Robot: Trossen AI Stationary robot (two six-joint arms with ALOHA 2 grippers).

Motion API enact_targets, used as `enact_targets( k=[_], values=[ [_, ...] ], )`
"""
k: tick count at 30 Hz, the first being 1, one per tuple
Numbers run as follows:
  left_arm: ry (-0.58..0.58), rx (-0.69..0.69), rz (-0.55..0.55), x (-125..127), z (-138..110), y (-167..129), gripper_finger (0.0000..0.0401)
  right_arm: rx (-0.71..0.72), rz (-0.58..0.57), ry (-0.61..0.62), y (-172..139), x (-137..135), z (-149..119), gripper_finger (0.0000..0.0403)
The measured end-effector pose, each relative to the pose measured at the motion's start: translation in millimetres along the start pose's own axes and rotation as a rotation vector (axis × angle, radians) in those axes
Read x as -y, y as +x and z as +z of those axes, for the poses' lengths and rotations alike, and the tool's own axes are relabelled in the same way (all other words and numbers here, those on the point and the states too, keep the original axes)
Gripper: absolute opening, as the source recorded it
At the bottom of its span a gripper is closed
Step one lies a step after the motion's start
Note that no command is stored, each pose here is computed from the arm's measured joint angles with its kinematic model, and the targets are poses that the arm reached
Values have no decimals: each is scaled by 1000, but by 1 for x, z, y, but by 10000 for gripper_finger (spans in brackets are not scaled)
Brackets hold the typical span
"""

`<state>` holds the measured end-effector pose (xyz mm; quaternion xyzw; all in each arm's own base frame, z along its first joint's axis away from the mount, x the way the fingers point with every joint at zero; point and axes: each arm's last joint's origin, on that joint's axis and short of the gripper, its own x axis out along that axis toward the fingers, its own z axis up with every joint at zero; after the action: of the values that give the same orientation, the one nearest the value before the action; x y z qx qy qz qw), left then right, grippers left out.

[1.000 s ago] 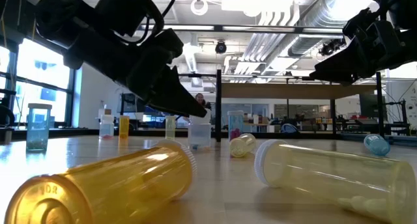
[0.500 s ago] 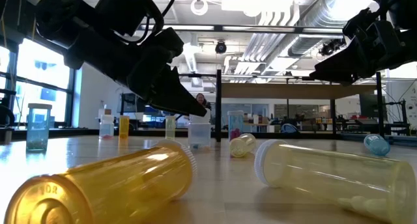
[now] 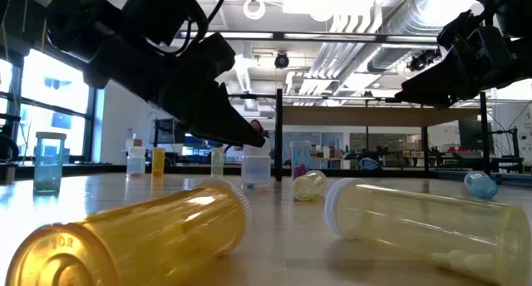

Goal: Pick and place medicine bottles onto shelf by color
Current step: Put the middle transparent pill bottle on the shelf

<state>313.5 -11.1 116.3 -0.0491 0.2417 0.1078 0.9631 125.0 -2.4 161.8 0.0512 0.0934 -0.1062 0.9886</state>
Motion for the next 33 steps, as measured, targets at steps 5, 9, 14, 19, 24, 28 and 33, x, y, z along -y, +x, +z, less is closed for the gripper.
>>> enact_targets(
  k=[5, 9, 14, 19, 24, 28, 33],
  values=[
    [-34, 36, -28, -11, 18, -2, 133, 0, 0, 0, 0, 0, 0, 224],
    [-24, 78, -5, -26, 40, -10, 133, -9, -1, -2, 0, 0, -1, 224],
    [15, 128, 81, -49, 75, -29, 133, -14, -2, -3, 0, 0, -1, 224],
    [96, 211, 158, -71, 118, -51, 133, -20, -3, -5, 0, 0, -2, 224],
    [155, 208, 261, -104, 157, -62, 133, -35, -4, -8, 0, 0, -3, 224],
    [172, 188, 300, -134, 189, -66, 133, -36, -5, -9, 0, 1, -4, 224],
    [169, 186, 303, -165, 217, -65, 133, -36, -5, -9, 0, 1, -4, 224]
  ],
)
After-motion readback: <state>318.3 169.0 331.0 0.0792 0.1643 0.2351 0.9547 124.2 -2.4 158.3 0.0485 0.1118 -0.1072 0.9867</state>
